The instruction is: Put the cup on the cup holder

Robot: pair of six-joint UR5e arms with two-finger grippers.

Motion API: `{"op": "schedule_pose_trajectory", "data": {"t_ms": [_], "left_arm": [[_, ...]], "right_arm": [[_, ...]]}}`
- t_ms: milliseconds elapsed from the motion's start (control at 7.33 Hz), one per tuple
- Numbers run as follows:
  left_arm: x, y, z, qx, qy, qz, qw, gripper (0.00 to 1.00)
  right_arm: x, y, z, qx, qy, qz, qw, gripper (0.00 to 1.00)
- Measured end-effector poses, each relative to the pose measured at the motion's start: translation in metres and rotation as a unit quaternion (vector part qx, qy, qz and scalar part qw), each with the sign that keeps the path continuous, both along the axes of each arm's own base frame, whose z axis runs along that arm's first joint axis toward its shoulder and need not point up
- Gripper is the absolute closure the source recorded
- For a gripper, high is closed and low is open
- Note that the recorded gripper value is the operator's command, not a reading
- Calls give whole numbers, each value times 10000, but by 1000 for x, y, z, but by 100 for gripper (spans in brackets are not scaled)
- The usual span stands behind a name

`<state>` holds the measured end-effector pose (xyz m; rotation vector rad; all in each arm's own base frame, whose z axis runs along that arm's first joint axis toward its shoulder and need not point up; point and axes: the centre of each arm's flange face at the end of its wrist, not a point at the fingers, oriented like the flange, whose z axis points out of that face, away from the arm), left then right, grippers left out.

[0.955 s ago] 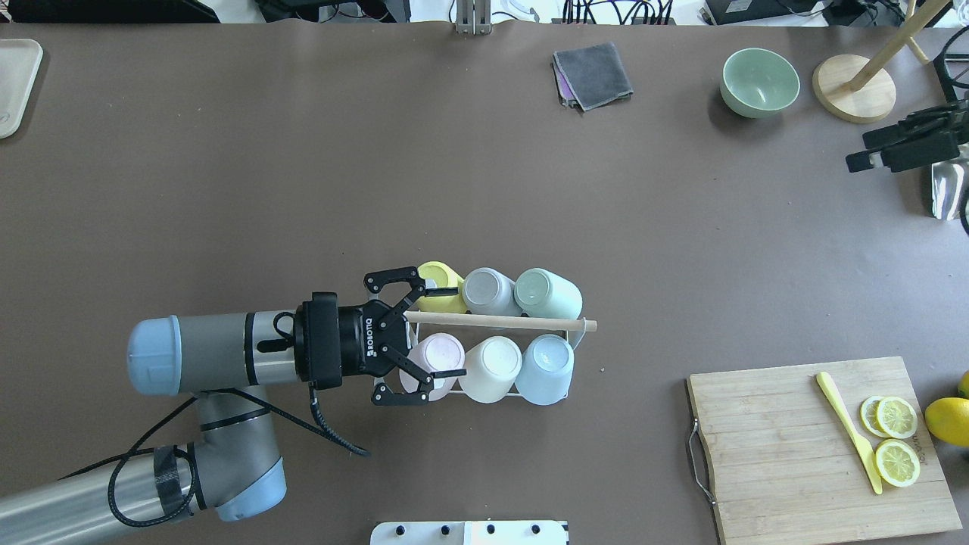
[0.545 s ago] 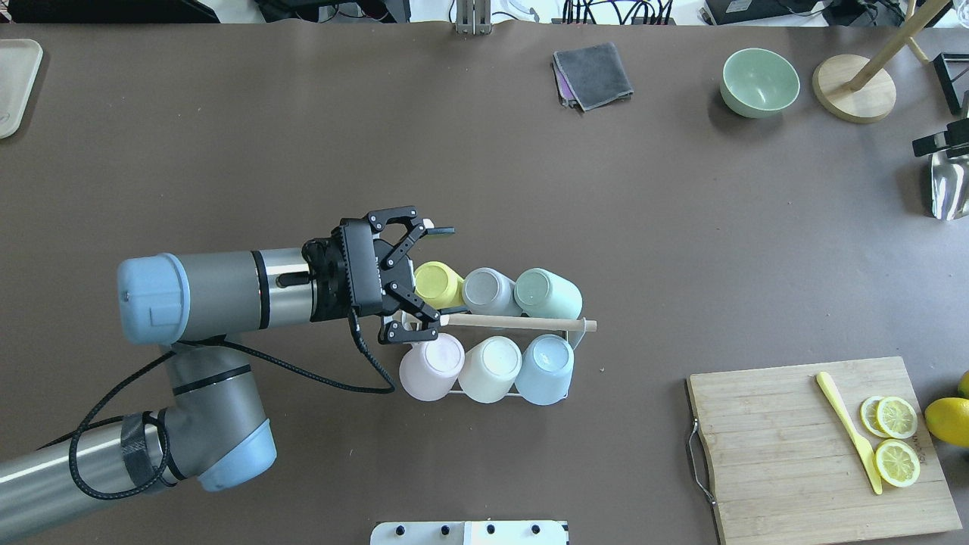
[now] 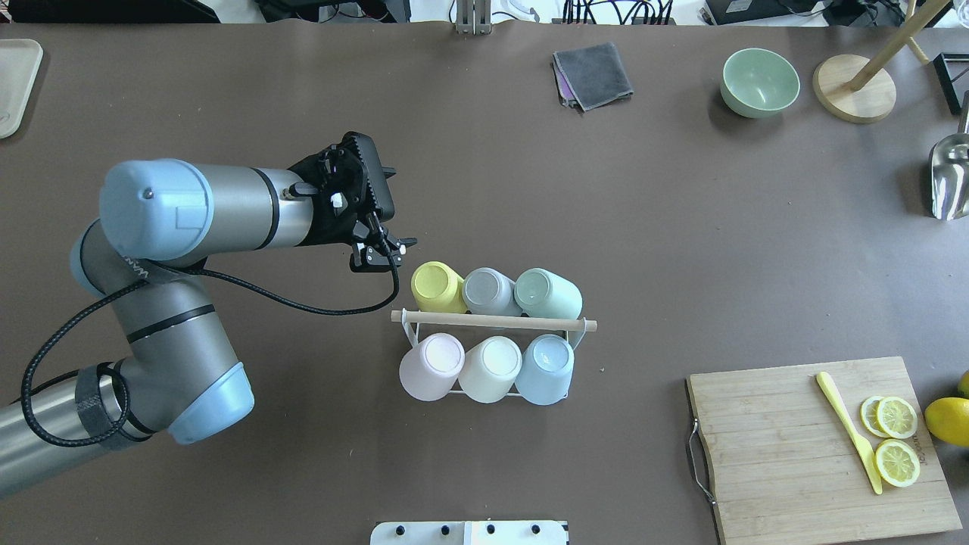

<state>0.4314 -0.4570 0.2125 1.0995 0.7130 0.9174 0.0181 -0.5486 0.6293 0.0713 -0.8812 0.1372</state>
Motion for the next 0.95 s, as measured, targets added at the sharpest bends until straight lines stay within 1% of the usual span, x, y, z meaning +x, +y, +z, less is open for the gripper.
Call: {"op": "schedule_pose_trajectory", "data": {"t_ms": [136,273,409,545,682,818,955], "left_arm": [[-6,-13,10,-377,-596,-209,9973,2],[-14,-23,23,-693,-1213,-494,9890,2],[-18,-31,37,-912,-1755,-756,9773,2],[-21,-37,49,-1048,-2044,-995,9682,2],[-23,-40,60,-1342,-2004,-1287,9619,2],[-28,-42,72,-1737,-1812,-1594,9548,2],[-43,-50,83,-2118,-1664,-1714,9477,2]], "right_arm": [[11,4,12,-355,215,21,9991,0],[18,8,23,-713,353,34,9968,0],[21,12,30,-1050,415,44,9936,0],[29,16,35,-1297,430,100,9906,0],[40,19,37,-1409,419,191,9889,0],[37,19,38,-1453,412,166,9884,0],[27,19,39,-1472,414,76,9882,0]]}}
